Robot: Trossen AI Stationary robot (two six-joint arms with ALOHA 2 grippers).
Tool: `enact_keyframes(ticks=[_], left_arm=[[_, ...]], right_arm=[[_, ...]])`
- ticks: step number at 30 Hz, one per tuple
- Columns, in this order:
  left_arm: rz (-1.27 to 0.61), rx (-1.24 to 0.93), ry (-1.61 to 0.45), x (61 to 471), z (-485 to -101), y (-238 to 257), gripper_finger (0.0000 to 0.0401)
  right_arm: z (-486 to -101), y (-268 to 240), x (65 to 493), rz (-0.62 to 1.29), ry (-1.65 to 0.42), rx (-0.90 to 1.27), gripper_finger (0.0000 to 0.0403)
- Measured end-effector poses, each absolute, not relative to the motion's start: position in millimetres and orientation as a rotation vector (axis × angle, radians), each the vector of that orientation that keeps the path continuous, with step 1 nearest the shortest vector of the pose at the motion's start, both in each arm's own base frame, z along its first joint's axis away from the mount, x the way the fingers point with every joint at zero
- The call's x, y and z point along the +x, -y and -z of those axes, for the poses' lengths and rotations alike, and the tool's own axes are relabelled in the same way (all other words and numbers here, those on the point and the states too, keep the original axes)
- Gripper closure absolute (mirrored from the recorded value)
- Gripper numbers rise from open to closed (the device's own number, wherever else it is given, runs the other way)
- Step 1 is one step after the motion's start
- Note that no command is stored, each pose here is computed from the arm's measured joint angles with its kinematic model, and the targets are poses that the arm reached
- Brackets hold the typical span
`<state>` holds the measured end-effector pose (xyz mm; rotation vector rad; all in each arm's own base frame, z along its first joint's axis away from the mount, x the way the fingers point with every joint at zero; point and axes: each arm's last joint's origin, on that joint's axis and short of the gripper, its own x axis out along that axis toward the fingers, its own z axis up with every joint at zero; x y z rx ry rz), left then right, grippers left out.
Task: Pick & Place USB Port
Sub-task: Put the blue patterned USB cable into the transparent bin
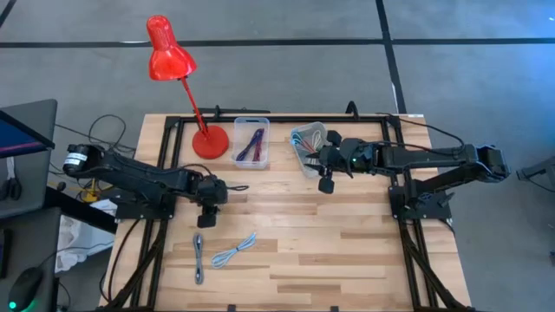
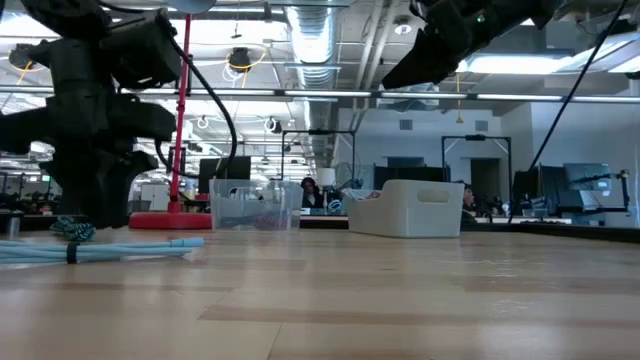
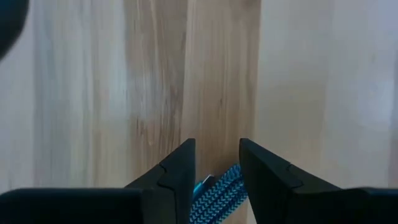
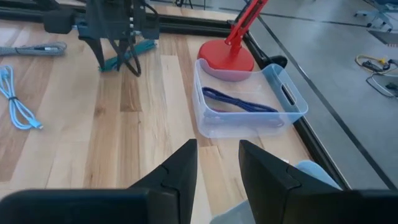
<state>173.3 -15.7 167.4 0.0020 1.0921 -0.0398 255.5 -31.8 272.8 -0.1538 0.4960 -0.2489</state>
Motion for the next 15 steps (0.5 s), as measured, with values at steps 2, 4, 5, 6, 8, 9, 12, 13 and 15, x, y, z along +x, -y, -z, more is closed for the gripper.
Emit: enact_keyframes(ticks=[2, 4, 5, 6, 8, 9, 12, 13, 15], left_arm=[[0.039, 0.003, -1.115, 174.8, -163.9, 15.9, 0.0276], [0.044, 0.001, -1.136, 176.0, -160.6, 16.2, 0.0277], [0.047, -0.001, -1.145, 176.5, -159.2, 16.4, 0.0277], [0.047, 0.0, -1.154, 177.1, -157.7, 16.4, 0.0276], [0.041, -0.008, -1.161, 178.2, -156.6, 16.5, 0.0276], [0.037, -0.015, -1.161, 178.6, -156.7, 16.6, 0.0276], [0.035, -0.027, -1.159, 178.2, -157.1, 16.6, 0.0279], [0.034, -0.028, -1.157, 177.7, -157.3, 16.5, 0.028], [0.036, -0.036, -1.152, 177.1, -158.1, 16.6, 0.0282]], right_arm=[[-272.3, 32.8, 255.1, 0.252, -0.502, -0.153, 0.0292], [-272.1, 32.9, 255.0, 0.252, -0.504, -0.153, 0.0292], [-271.9, 32.9, 254.8, 0.252, -0.507, -0.153, 0.0292], [-271.6, 32.9, 254.7, 0.252, -0.511, -0.153, 0.0292], [-271.2, 32.9, 254.5, 0.251, -0.516, -0.154, 0.0292], [-271.1, 32.9, 254.5, 0.251, -0.516, -0.155, 0.0292], [-270.6, 32.9, 254.7, 0.25, -0.519, -0.155, 0.0292], [-270.6, 32.9, 254.7, 0.25, -0.519, -0.156, 0.0292], [-270.6, 32.9, 254.7, 0.25, -0.519, -0.156, 0.0292]])
